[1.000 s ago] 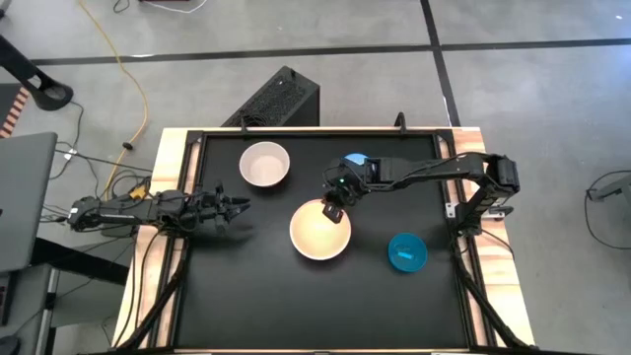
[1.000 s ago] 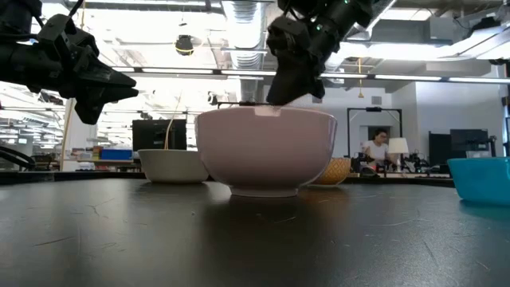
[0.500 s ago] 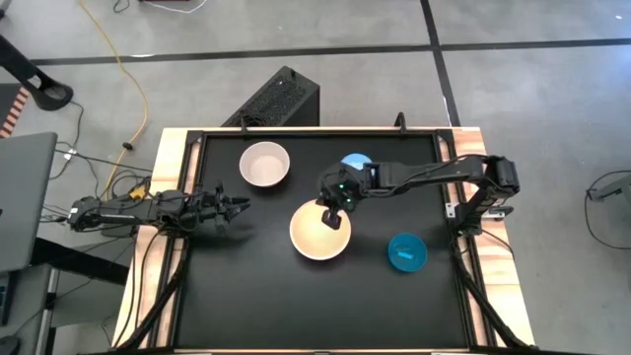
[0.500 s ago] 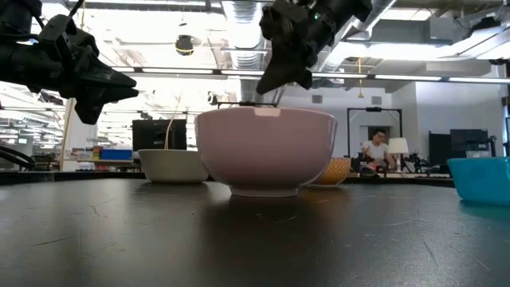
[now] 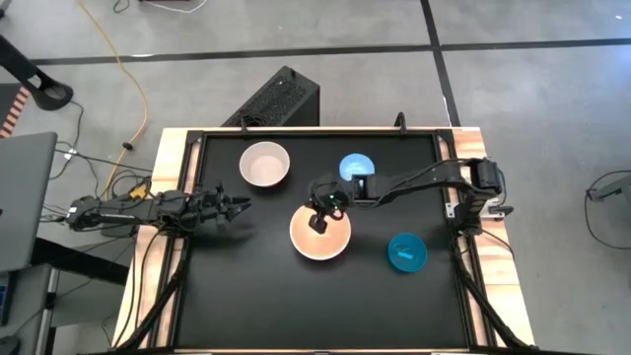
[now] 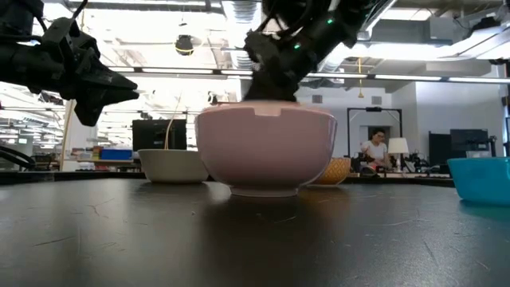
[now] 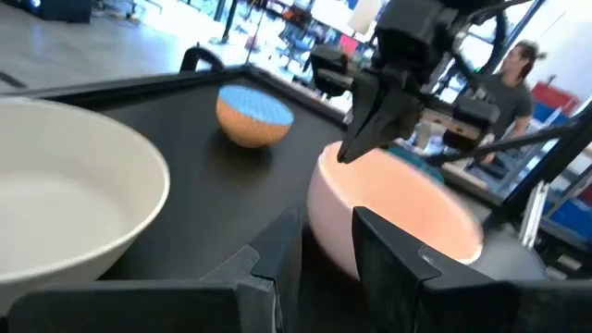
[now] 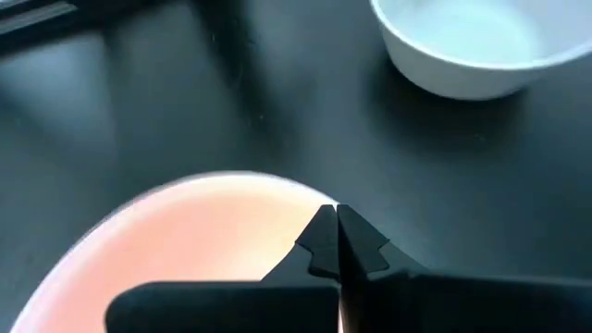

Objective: Nest bowls inside each other
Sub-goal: Stack the light orange bowl on top of the white bowl, then stack the white bowl on top of the light orange bowl

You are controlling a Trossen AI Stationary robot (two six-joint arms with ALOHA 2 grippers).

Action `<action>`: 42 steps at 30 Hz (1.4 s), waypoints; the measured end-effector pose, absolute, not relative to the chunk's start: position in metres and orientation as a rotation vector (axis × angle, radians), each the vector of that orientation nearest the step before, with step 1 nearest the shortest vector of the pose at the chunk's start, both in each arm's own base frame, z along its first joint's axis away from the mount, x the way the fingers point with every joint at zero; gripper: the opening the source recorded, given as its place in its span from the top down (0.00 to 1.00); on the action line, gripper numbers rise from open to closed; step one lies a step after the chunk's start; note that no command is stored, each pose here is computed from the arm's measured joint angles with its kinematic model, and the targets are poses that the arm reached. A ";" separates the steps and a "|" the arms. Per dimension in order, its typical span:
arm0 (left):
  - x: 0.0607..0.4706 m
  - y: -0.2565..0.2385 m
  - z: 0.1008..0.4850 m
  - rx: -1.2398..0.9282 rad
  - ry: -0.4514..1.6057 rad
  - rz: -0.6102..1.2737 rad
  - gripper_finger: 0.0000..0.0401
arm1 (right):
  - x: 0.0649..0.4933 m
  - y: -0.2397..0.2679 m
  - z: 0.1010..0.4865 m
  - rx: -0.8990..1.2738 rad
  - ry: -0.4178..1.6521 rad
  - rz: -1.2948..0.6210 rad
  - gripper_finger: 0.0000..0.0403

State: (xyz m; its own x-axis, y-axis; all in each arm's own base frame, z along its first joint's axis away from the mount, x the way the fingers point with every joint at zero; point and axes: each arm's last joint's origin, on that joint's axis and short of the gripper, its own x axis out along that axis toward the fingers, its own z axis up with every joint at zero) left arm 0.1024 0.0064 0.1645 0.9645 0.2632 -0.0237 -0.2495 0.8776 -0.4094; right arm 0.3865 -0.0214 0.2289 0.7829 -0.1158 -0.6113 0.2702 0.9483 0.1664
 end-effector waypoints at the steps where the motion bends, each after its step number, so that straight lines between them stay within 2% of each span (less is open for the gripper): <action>1: 0.103 0.006 0.164 -0.425 -0.028 0.272 0.78 | 0.387 -0.021 0.224 0.251 0.658 -0.212 0.99; 10: 0.104 0.007 0.162 -0.429 -0.012 0.304 0.78 | 0.391 -0.020 0.230 0.229 0.597 -0.200 0.99; 15: 0.104 0.007 0.162 -0.429 -0.013 0.313 0.78 | 0.394 -0.022 0.247 0.213 0.461 -0.189 0.99; 20: 0.104 0.008 0.162 -0.428 -0.016 0.336 0.78 | 0.408 -0.043 0.250 0.265 0.265 -0.328 0.99; 23: 0.105 0.008 0.162 -0.444 -0.019 0.339 0.78 | 0.417 -0.062 0.237 0.292 0.282 -0.394 0.98; 27: 0.105 0.008 0.162 -0.462 -0.023 0.346 0.78 | 0.438 -0.089 0.242 0.378 0.287 -0.437 0.96; 33: 0.105 0.008 0.161 -0.485 -0.011 0.355 0.78 | 0.466 -0.127 0.245 0.408 0.515 -0.499 0.82; 38: 0.106 0.008 0.160 -0.498 0.000 0.354 0.78 | 0.483 -0.154 0.254 0.404 0.548 -0.532 0.66; 42: 0.106 0.008 0.160 -0.498 0.005 0.347 0.78 | 0.492 -0.169 0.237 0.417 0.630 -0.561 0.55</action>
State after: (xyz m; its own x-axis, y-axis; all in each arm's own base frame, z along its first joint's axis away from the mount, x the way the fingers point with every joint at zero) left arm 0.1059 0.0080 0.1597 0.9416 0.3251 -0.0882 -0.3273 0.8213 -0.4673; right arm 0.4916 -0.1691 0.2370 0.6695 -0.3600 -0.6498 0.6039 0.7732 0.1938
